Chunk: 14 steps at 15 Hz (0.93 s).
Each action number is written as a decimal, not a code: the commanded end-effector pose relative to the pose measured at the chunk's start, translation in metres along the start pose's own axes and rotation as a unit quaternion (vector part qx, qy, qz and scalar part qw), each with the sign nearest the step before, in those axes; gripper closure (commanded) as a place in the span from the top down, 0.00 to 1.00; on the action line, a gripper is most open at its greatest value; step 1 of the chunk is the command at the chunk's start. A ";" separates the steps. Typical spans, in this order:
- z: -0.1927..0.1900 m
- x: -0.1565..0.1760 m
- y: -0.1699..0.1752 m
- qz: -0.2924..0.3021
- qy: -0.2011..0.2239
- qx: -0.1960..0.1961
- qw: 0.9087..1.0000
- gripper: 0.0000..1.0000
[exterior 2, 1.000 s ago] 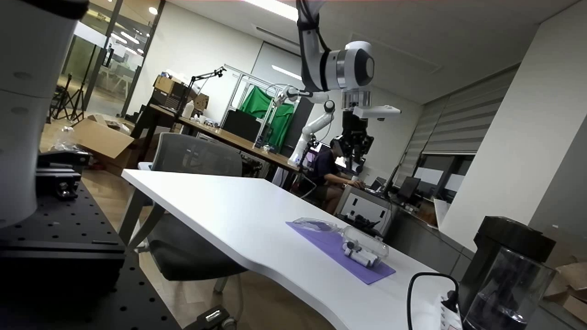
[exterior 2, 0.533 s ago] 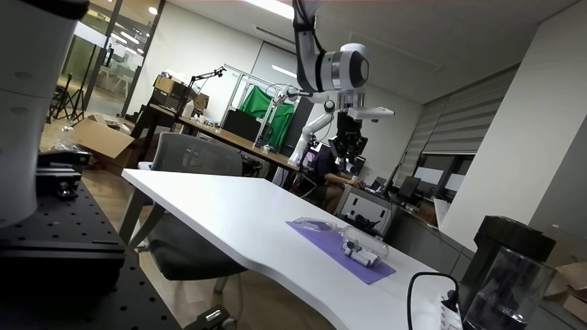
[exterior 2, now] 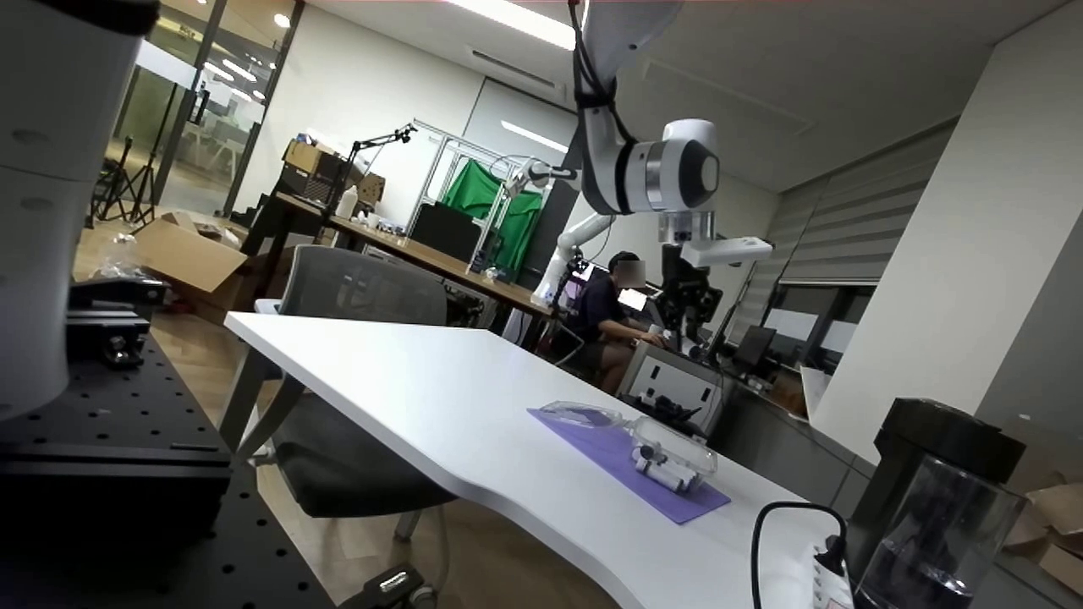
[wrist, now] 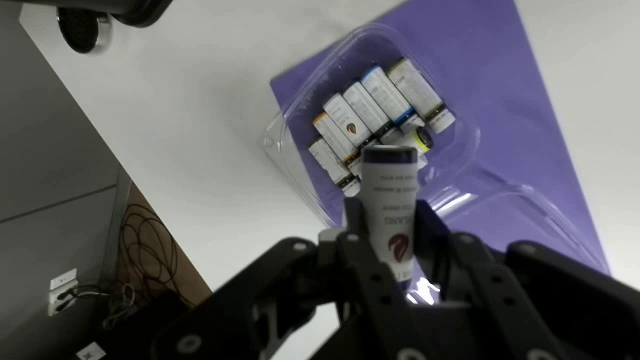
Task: Take the bottle from table and put it in the bowl
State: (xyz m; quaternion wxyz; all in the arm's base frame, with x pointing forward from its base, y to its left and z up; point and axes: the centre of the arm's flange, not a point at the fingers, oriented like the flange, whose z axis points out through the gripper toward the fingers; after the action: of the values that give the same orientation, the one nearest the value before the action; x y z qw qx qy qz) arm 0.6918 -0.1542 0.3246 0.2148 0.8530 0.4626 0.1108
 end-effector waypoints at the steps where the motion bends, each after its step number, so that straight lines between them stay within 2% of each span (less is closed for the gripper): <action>1: 0.049 -0.011 0.041 0.024 0.014 -0.014 1.000 0.07; 8: 0.118 -0.010 0.046 0.052 0.037 -0.021 0.998 0.07; 14: 0.164 -0.007 0.037 0.067 0.039 -0.010 0.997 0.07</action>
State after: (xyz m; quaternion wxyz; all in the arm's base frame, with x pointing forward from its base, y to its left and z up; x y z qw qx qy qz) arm 0.7548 -0.2093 0.2103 0.1989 0.8730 0.4178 0.1543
